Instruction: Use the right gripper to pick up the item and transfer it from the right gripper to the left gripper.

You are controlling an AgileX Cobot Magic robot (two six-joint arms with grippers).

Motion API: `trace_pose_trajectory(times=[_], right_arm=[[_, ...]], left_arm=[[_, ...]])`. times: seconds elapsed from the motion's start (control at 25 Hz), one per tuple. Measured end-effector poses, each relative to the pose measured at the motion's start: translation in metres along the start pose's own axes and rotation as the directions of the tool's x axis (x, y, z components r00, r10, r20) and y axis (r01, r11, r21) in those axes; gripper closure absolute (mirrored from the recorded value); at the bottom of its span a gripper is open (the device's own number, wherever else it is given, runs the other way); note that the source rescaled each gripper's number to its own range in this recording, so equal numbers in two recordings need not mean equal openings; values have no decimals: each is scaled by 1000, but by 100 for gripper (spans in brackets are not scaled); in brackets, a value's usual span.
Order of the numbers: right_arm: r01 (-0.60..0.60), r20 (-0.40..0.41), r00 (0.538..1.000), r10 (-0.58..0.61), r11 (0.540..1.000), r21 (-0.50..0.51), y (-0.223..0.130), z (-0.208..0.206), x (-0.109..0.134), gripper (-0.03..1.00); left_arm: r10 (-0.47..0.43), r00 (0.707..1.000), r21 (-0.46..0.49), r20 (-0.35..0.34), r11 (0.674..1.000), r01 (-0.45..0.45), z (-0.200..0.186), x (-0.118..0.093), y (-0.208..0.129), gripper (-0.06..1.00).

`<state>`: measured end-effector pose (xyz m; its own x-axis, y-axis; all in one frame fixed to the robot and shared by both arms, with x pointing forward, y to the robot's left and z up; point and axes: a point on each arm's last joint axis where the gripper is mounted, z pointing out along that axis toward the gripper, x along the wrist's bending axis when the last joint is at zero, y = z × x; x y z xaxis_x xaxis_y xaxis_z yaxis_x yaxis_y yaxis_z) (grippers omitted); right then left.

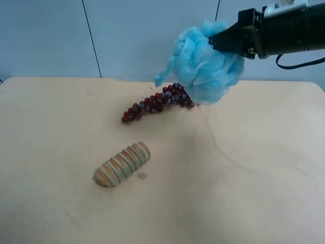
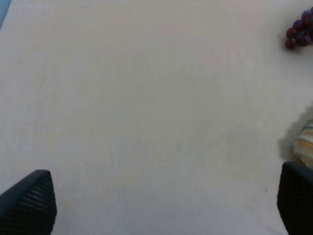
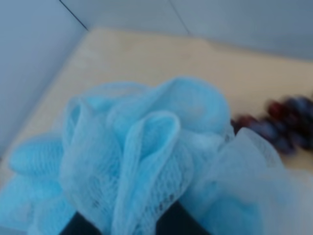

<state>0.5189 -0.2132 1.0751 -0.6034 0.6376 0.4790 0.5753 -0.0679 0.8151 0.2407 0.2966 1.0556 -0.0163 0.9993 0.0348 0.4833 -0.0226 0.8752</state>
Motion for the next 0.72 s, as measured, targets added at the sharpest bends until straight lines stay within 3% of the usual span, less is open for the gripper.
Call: trace_pose_trajectory(times=[0.28, 0.56, 0.72], right_arm=[[17, -125, 991, -36, 989, -147, 13, -1, 13, 95], [105, -210, 969, -126, 988, -110, 10, 28, 37, 95], [125, -205, 968, -146, 986, -112, 17, 42, 41, 95]], left_arm=[[0, 1000, 0, 0, 1000, 0, 0, 0, 0, -1], [0, 1000, 0, 0, 1000, 0, 0, 0, 0, -1], [0, 1000, 0, 0, 1000, 0, 0, 0, 0, -1]])
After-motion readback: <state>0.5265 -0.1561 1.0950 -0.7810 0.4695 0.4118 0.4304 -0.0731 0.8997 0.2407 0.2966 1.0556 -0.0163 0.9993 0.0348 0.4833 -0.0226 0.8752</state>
